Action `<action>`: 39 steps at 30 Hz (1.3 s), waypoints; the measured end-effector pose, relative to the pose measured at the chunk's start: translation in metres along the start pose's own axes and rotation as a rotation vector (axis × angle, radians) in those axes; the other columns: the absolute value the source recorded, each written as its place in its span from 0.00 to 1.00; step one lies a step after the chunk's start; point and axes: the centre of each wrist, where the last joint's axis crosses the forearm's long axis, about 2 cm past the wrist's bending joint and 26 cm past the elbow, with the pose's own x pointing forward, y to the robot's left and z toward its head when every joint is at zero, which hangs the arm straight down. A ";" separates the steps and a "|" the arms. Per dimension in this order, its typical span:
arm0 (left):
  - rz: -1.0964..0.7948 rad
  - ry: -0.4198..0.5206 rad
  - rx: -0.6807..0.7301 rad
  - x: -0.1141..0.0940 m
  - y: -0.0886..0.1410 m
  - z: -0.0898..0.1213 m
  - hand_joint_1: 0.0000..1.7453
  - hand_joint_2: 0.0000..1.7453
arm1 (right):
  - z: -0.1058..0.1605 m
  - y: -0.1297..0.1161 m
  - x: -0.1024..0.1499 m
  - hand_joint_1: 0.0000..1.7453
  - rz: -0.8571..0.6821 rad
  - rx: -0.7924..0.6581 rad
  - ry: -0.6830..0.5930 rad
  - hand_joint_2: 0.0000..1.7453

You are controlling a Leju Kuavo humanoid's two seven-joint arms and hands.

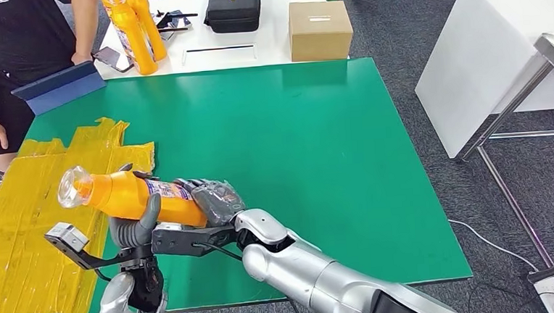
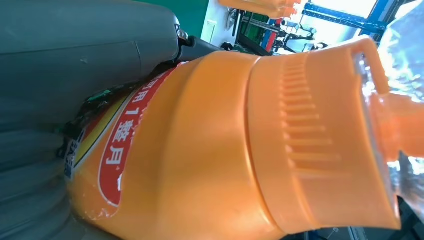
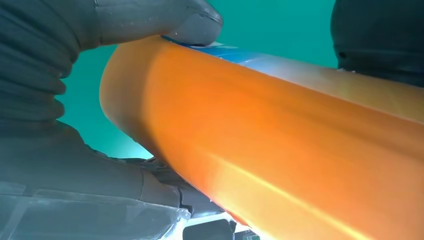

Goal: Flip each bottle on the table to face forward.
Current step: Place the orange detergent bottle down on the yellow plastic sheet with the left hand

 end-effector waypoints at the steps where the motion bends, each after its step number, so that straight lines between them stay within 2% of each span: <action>1: -0.001 -0.001 0.000 0.000 0.000 0.000 1.00 1.00 | 0.000 0.000 0.000 1.00 0.000 0.000 0.000 1.00; 18: -0.001 -0.003 0.008 0.003 -0.002 0.002 1.00 1.00 | 0.002 0.003 -0.001 1.00 0.007 0.000 -0.004 1.00; 20: 0.000 -0.004 0.010 0.004 -0.002 0.002 1.00 1.00 | 0.002 0.004 -0.002 0.50 0.006 -0.001 -0.004 1.00; 22: 0.001 -0.005 0.012 0.005 -0.003 0.002 1.00 1.00 | 0.003 0.004 -0.002 0.00 0.012 -0.001 -0.006 0.50; 24: -0.001 -0.006 0.015 0.005 -0.002 0.002 1.00 1.00 | 0.003 0.006 -0.002 0.00 0.025 0.000 -0.009 0.00; 39: -0.006 -0.006 0.022 0.007 -0.001 0.001 1.00 1.00 | 0.005 0.009 -0.002 0.00 0.036 0.012 -0.009 0.00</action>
